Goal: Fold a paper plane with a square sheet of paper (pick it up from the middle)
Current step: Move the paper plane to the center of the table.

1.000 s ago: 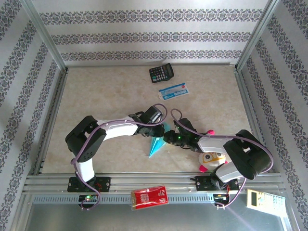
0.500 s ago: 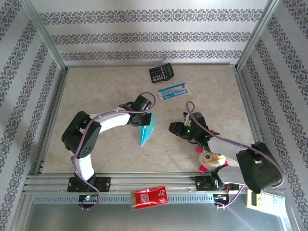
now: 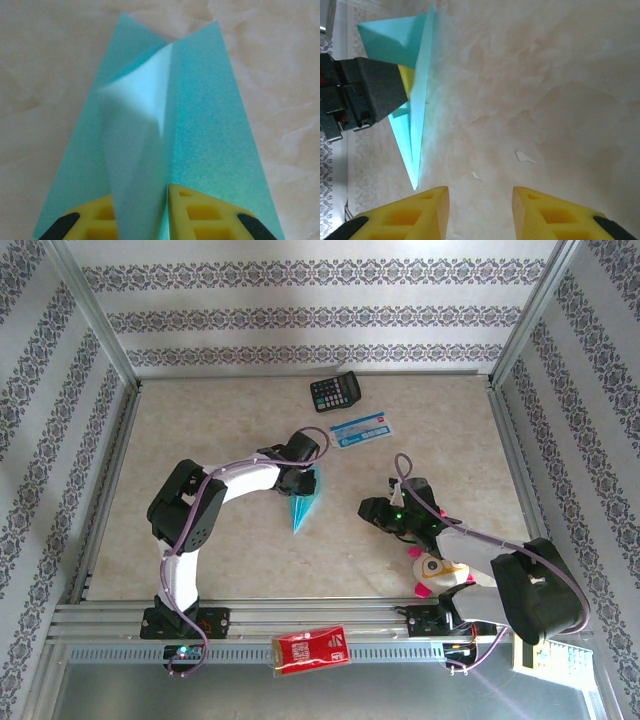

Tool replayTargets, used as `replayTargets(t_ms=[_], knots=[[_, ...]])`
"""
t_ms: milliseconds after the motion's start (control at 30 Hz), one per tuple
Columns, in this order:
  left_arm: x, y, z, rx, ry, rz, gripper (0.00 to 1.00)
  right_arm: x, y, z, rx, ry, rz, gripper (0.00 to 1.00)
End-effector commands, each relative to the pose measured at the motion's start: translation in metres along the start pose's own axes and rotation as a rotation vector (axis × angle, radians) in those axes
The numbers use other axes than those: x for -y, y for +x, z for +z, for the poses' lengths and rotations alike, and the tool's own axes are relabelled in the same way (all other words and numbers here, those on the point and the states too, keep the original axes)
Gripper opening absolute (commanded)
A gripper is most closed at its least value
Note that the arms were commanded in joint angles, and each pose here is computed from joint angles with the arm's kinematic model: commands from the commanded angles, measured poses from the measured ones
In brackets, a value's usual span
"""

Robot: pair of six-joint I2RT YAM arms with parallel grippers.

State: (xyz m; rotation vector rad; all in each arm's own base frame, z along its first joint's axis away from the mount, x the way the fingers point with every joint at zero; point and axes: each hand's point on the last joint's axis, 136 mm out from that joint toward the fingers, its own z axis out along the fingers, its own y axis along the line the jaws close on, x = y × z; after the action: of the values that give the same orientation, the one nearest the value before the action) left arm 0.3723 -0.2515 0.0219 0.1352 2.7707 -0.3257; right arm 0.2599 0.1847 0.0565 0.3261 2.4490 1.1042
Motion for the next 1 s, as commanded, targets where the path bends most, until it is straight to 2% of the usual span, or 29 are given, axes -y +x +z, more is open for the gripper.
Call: replayTargets(t_ms=[0, 633, 967], knots=[[-0.009, 0.011, 0.005, -0.052, -0.023, -0.009, 0.21, 0.006, 0.006, -0.003, -0.014, -0.002, -0.007, 0.38], [-0.029, 0.026, 0.01, -0.06, -0.155, 0.045, 0.44, 0.01, 0.005, 0.0, -0.019, -0.007, 0.023, 0.38], [-0.032, 0.027, 0.011, -0.044, -0.204, 0.046, 0.52, 0.005, 0.001, -0.001, -0.013, -0.027, 0.02, 0.38]])
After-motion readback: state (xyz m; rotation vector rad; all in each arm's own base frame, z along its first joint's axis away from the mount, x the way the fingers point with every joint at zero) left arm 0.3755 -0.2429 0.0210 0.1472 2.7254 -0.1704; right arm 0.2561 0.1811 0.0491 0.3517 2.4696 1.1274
